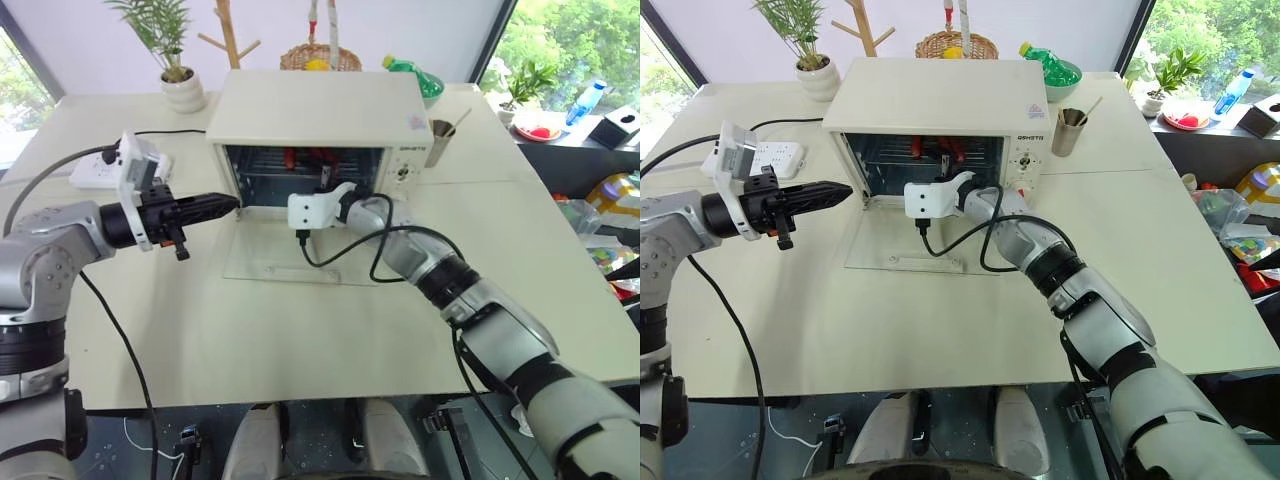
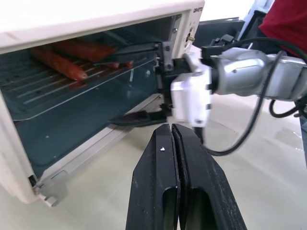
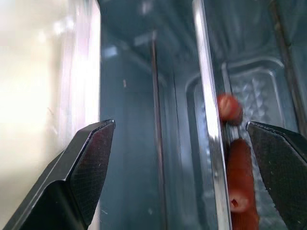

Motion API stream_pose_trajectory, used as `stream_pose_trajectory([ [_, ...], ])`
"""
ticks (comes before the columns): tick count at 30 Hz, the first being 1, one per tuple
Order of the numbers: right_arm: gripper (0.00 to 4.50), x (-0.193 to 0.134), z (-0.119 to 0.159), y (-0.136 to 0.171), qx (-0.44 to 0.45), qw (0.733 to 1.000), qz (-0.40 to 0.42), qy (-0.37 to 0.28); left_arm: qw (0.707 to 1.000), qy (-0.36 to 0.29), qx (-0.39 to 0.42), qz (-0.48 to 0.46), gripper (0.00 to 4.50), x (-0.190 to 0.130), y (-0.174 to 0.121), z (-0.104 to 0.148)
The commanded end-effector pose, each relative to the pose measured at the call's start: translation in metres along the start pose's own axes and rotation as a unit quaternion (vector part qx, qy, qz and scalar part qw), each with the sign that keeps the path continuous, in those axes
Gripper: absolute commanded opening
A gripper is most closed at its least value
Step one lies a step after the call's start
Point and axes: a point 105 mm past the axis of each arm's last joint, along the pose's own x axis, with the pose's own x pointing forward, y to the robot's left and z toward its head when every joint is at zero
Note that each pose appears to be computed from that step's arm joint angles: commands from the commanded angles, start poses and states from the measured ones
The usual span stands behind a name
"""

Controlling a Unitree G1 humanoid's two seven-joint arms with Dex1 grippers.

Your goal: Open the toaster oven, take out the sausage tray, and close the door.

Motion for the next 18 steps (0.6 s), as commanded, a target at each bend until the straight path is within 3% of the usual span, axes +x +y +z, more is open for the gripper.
stream_pose_trajectory([
  [1, 4.5, 0.008, 0.009, -0.01, -0.027, 0.999, -0.016, -0.017, 1.0, -0.019, 0.02, -0.001, 0.03, -0.002, -0.003, 0.013],
  [18, 4.5, 0.023, -0.015, -0.02, -0.043, 0.998, -0.034, 0.041, 0.999, -0.027, 0.024, 0.002, 0.03, 0.001, -0.002, 0.017],
])
